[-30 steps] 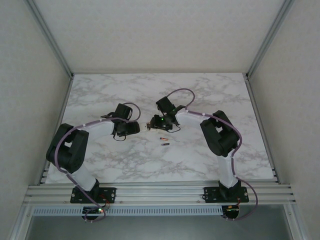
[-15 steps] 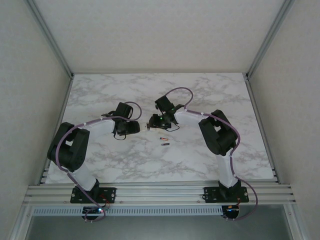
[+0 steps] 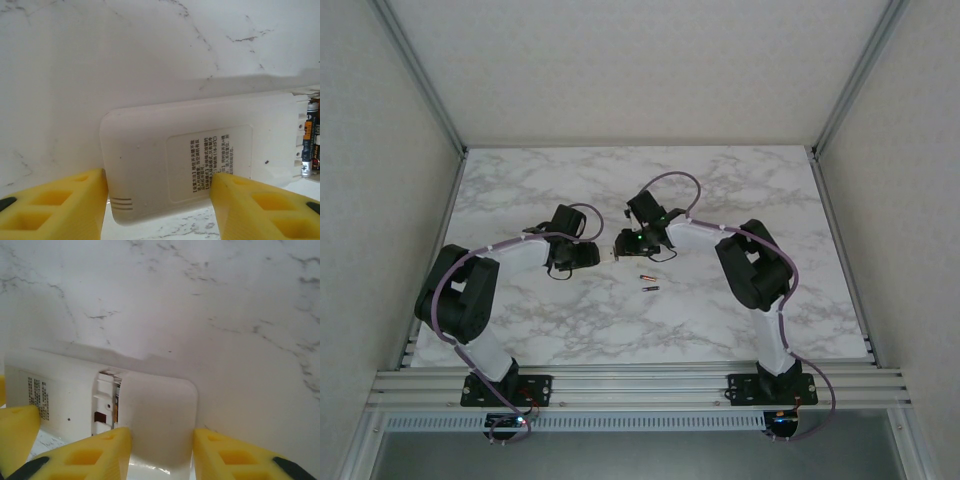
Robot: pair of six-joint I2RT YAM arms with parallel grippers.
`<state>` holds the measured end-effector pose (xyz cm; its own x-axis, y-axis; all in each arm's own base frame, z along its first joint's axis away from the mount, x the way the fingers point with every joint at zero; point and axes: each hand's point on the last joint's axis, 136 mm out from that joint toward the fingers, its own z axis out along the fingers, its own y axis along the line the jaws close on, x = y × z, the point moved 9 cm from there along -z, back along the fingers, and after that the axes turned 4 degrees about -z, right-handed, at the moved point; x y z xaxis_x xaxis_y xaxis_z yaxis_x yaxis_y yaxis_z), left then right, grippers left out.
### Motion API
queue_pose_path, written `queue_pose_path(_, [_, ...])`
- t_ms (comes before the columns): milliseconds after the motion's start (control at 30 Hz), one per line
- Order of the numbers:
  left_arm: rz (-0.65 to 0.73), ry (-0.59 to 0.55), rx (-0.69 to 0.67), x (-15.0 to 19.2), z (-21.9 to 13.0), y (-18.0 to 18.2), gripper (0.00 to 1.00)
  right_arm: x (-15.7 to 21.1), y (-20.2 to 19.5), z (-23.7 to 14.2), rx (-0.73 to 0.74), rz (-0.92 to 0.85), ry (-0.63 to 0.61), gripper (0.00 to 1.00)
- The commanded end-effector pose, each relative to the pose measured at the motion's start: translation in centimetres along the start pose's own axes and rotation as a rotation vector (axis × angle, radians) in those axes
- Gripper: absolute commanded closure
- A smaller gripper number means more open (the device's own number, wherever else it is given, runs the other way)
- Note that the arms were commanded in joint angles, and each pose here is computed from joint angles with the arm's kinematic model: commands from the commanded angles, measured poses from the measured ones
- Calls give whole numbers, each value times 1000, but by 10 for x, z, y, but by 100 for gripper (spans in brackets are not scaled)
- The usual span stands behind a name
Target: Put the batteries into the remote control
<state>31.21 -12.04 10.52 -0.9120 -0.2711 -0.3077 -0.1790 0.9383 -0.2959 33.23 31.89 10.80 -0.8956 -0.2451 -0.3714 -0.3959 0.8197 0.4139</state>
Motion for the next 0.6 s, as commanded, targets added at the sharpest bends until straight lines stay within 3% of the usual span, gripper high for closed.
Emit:
queue_pose_path(0, [6,-32,-76,-4,13,9,44,-5,14,7,-44,-86,-18,63])
queue_pose_path(400, [3,-38,-73,-4,11,9,45,0,7,12,28,25,56,65])
queue_pose_path(567, [4,-39,-59,-6,11,6,45,11,18,18,22,-6,78,65])
